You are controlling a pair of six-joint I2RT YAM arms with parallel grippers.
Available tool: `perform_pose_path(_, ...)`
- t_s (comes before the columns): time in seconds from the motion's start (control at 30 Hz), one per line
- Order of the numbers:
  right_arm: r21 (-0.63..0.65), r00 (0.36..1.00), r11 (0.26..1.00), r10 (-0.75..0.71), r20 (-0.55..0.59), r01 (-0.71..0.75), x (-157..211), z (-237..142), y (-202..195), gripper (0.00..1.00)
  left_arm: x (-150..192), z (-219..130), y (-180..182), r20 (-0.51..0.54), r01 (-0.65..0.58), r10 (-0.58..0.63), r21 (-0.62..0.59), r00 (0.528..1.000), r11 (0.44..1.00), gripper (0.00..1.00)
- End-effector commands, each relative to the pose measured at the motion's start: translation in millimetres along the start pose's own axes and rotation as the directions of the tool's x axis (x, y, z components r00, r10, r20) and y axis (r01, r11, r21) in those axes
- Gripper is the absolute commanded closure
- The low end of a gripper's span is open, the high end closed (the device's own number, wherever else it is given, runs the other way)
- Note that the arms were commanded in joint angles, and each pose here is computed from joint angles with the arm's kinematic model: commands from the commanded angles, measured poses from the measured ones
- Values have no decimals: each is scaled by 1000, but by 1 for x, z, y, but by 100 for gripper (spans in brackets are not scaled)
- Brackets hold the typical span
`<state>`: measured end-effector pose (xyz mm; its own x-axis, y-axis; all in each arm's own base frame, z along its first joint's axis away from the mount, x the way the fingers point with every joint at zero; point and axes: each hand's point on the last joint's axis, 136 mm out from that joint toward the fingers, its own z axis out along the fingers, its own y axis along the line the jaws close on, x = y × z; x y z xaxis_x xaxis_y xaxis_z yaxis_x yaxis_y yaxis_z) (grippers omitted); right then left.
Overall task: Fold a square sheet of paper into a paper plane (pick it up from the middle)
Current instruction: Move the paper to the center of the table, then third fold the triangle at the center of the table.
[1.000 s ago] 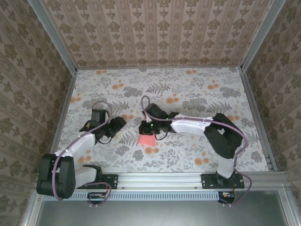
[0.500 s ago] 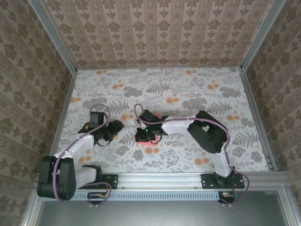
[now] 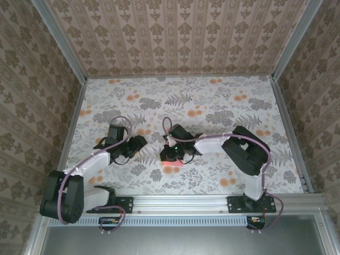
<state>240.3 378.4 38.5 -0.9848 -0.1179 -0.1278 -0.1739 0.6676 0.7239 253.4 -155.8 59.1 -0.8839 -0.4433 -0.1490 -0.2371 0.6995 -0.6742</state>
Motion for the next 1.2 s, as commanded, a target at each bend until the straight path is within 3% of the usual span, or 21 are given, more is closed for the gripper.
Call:
perform_pose_path(0.0,-35,996,999,24,86,-21,-15,-31,21,96,-4,6,-34,0,-76,76,78,997,994,46)
perform_pose_path(0.17,11,980,990,138,147,-141,-13,-58,-17,83,6,22,-65,-42,-148,155,139,987,979,62)
perform_pose_path(0.23,37,967,982,175,182,-185,-12,-72,-33,74,20,32,-80,-81,-186,202,173,976,967,67)
perform_pose_path(0.47,81,933,955,259,250,-287,-8,-97,-67,58,39,67,-100,-186,-228,263,192,947,955,82)
perform_pose_path(0.63,104,918,938,296,264,-332,-6,-99,-80,52,34,87,-84,-212,-214,228,90,950,973,87)
perform_pose_path(0.9,115,913,930,311,264,-350,-5,-98,-85,51,43,108,-50,-278,-179,168,-15,946,984,90)
perform_pose_path(1.17,103,912,923,342,226,-371,4,-94,-84,53,46,101,-7,-222,-97,58,-171,973,980,92)
